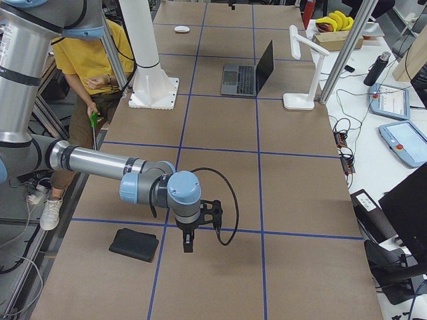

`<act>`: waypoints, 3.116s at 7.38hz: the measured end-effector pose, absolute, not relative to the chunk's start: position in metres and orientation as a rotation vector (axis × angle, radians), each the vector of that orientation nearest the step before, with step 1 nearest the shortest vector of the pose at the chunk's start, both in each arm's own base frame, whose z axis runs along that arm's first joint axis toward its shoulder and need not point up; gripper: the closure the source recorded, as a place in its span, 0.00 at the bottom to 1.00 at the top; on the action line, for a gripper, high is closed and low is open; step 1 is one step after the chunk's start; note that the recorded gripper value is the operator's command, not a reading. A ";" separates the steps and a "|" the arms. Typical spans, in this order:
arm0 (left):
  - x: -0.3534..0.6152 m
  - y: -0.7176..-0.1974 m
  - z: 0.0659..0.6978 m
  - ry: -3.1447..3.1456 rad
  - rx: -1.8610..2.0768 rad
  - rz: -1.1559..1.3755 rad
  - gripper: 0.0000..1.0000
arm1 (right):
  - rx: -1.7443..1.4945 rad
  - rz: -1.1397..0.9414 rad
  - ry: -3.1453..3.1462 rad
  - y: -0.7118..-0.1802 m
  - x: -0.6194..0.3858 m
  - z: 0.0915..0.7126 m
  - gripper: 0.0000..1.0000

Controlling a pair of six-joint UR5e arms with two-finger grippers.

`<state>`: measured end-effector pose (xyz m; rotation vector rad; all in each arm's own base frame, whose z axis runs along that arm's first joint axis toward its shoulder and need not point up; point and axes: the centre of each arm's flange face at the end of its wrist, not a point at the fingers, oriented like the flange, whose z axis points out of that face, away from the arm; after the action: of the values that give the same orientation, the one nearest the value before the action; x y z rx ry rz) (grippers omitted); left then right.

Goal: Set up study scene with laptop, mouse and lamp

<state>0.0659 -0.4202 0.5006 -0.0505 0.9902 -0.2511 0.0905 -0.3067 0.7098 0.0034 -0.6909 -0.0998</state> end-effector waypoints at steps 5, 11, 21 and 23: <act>0.065 -0.419 0.501 0.990 -0.050 -0.251 0.00 | -0.159 0.220 -0.740 -0.250 0.110 0.759 0.00; 0.066 -0.420 0.499 0.993 -0.047 -0.249 0.00 | -0.381 0.877 -0.755 -0.273 0.108 0.726 0.00; 0.066 -0.420 0.501 0.991 -0.052 -0.249 0.00 | -0.371 0.889 -0.653 -0.257 0.132 0.766 0.00; 0.066 -0.419 0.503 0.990 -0.053 -0.249 0.00 | -0.427 1.011 -0.680 -0.257 0.133 0.762 0.00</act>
<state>0.0661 -0.4194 0.5026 -0.0531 0.9898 -0.2495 0.1331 -0.2568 0.7625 -0.4274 -0.6803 1.0113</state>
